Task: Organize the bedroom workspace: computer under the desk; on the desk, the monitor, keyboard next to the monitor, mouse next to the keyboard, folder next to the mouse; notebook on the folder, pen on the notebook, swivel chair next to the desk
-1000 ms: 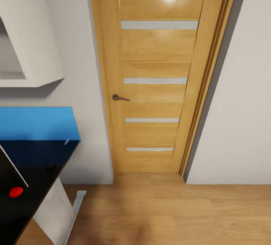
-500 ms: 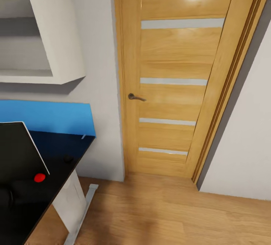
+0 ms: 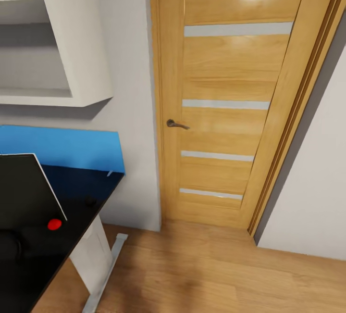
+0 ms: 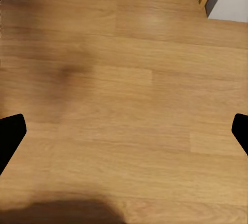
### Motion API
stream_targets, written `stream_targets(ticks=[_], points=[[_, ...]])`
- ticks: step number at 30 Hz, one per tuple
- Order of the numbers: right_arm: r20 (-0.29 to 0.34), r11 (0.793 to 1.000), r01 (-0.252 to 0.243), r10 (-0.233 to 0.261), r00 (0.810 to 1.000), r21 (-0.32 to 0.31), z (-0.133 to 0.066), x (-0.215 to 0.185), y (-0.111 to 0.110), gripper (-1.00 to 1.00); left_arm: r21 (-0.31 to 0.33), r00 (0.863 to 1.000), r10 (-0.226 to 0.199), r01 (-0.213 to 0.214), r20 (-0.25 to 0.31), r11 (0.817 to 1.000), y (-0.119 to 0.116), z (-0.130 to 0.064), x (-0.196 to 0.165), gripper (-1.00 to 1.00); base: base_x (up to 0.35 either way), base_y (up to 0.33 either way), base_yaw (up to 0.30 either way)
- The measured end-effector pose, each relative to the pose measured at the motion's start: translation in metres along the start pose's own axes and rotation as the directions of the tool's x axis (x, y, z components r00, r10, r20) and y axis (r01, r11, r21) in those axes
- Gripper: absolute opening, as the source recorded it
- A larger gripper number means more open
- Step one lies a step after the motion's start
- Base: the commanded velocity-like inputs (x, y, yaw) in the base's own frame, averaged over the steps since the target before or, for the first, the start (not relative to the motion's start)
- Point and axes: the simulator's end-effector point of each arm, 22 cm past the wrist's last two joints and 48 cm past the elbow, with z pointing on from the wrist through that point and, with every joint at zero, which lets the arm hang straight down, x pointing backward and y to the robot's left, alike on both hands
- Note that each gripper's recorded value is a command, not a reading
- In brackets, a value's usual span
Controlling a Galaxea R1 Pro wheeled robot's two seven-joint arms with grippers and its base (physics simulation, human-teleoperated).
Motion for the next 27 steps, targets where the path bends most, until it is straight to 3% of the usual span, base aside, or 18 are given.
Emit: stream_targets(ticks=[12,27], points=[[0.001,1.000,-0.002,0.002,1.000,0.003,0.000,0.000,0.000,1.00,-0.002,1.000,-0.002,0.002,-0.002,1.000,0.000,0.000,0.001,1.00,0.000,-0.290,0.268],[-0.005,1.000,0.006,-0.006,1.000,-0.007,-0.001,0.002,0.003,1.00,-0.022,1.000,0.002,-0.002,-0.001,1.000,0.015,0.000,-0.001,1.00,0.000,-0.016,0.260]])
